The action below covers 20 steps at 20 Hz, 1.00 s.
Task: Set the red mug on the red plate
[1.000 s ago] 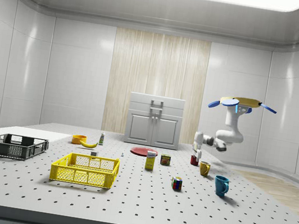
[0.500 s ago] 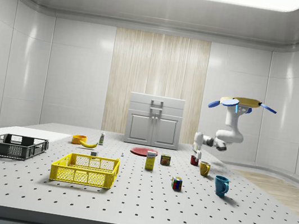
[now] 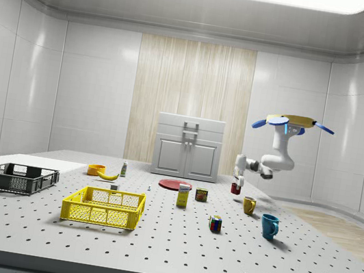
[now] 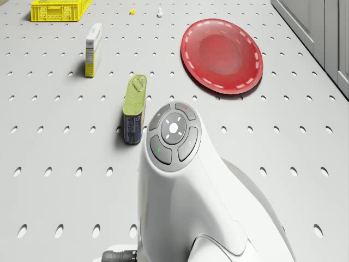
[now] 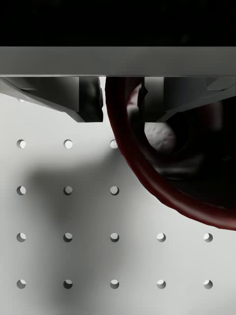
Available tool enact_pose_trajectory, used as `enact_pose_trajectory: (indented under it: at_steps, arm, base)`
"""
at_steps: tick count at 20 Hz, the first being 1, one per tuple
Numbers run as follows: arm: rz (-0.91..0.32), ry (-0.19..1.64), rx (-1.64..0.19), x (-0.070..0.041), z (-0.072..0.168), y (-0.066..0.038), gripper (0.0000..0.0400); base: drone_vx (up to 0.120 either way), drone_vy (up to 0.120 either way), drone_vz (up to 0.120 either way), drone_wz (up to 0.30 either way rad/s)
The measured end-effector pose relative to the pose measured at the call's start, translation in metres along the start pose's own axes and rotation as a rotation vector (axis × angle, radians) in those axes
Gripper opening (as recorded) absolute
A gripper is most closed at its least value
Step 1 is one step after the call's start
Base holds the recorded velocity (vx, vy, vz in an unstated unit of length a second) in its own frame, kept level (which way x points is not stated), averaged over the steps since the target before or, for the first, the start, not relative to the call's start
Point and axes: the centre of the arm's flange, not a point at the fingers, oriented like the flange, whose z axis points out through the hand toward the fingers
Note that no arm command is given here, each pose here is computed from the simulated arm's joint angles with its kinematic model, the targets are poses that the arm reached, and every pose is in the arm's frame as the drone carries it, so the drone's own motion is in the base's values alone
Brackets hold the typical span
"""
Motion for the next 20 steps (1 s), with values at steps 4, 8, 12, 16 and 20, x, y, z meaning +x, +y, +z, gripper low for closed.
enact_pose_trajectory:
  at_steps: [4, 8, 12, 16, 20]
  arm:
    - [0.000, 0.000, 0.000, 0.0000, -0.0057, 0.0000, 0.0101]
    - [0.000, 0.000, 0.000, 0.0000, -0.0082, 0.0000, 0.0100]
    - [0.000, 0.000, 0.000, 0.0000, -0.0092, 0.0000, 0.0100]
    - [0.000, 0.000, 0.000, 0.0000, -0.0096, 0.0000, 0.0100]
    - [0.000, 0.000, 0.000, 0.0000, -0.0097, 0.0000, 0.0100]
  base:
    - [0.120, -0.120, 0.120, 0.000]
    - [0.120, -0.120, 0.010, 0.000]
    - [0.120, -0.120, 0.000, 0.000]
    - [0.120, -0.060, 0.000, 0.000]
    - [0.120, -0.110, 0.000, 0.000]
